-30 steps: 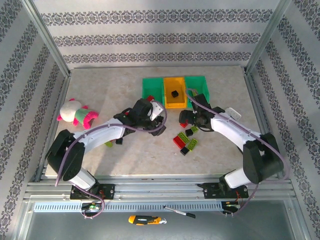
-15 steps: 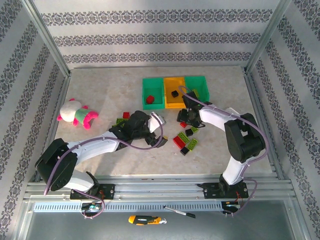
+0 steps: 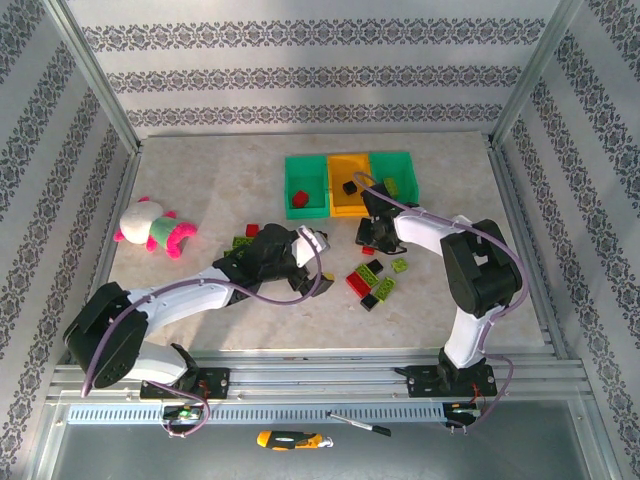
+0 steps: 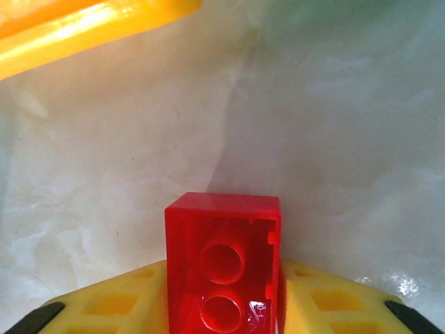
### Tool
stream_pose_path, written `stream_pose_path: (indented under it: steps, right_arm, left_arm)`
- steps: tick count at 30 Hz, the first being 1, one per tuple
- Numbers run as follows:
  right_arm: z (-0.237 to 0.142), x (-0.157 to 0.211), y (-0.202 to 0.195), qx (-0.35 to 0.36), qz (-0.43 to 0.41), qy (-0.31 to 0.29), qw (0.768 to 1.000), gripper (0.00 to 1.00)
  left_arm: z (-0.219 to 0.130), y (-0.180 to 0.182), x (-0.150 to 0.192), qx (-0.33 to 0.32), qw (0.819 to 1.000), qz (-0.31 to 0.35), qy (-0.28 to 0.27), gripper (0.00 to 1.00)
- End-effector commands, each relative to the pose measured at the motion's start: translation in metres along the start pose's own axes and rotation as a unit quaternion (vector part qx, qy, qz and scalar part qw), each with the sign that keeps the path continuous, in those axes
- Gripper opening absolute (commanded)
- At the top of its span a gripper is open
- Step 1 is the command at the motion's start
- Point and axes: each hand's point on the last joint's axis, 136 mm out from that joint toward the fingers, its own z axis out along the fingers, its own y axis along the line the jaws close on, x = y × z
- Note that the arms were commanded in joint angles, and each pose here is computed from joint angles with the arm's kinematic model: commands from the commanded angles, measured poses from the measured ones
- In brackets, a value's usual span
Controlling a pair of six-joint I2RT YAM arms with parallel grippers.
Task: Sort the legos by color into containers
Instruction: Pick up the lego from the center of the table, then place the lego in the container.
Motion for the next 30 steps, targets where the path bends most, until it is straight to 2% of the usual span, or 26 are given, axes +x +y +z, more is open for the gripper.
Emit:
stream_pose_path:
  steps: [1, 6, 13, 20, 30]
  right_arm:
    - [-0.026, -0.009, 0.011, -0.015, -0.012, -0.023, 1.000, 0.35]
    - [-0.051, -0.013, 0.045, -0.054, -0.057, -0.053, 0.995, 0.33]
    - [-0.074, -0.040, 0.119, -0.111, -0.118, -0.116, 0.980, 0.32]
    - [-0.058, -0.076, 0.175, -0.136, -0.142, -0.140, 0.970, 0.31]
    - [-0.021, -0.117, 0.210, -0.116, -0.175, -0.174, 0.962, 0.35]
  left_arm:
    - [-0.006, -0.004, -0.016, -0.003, 0.999, 0.015, -0.036, 0.99]
    - [-0.017, 0.008, -0.013, -0.042, 0.998, -0.014, -0.048, 0.99]
    - [-0.043, 0.014, 0.000, -0.078, 0.995, -0.039, -0.055, 0.99]
    - [-0.062, 0.021, 0.009, -0.112, 0.991, -0.045, -0.055, 0.99]
    - [-0.066, 0.024, 0.014, -0.124, 0.990, -0.054, -0.050, 0.99]
